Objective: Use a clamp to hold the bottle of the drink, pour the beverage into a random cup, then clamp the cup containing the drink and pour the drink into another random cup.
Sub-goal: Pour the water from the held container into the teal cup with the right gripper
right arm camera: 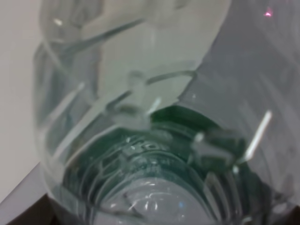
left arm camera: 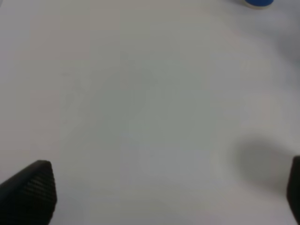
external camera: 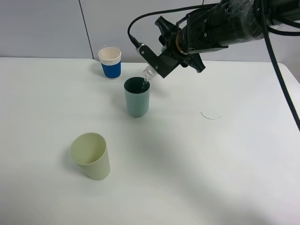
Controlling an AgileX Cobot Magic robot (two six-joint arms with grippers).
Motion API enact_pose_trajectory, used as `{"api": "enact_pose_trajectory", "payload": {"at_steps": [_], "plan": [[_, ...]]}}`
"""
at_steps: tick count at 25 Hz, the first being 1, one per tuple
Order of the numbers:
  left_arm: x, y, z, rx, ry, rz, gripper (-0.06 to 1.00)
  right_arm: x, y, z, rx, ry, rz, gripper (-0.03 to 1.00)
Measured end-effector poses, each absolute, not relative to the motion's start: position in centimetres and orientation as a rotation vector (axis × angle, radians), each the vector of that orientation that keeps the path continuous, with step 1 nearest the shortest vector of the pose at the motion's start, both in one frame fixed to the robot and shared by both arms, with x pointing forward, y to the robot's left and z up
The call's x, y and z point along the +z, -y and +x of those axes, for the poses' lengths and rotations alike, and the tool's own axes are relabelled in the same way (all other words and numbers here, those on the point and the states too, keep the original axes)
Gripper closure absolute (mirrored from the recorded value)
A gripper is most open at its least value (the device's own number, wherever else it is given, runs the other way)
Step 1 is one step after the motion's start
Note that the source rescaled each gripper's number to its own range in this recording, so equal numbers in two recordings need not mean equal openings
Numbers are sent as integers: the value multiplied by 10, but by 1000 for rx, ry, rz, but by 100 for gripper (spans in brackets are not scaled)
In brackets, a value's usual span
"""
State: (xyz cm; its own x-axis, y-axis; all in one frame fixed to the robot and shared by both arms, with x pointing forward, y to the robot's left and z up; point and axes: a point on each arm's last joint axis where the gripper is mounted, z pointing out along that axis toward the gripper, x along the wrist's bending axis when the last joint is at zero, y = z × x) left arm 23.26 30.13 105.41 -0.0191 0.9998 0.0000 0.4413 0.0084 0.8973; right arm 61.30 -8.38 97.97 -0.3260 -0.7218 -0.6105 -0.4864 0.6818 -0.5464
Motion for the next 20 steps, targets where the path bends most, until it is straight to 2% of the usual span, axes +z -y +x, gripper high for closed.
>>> {"api": "enact_pose_trajectory", "payload": {"at_steps": [20], "plan": [[1054, -301, 233, 968, -1555, 1525, -6, 982, 79, 612, -310, -1972, -952, 96]]}}
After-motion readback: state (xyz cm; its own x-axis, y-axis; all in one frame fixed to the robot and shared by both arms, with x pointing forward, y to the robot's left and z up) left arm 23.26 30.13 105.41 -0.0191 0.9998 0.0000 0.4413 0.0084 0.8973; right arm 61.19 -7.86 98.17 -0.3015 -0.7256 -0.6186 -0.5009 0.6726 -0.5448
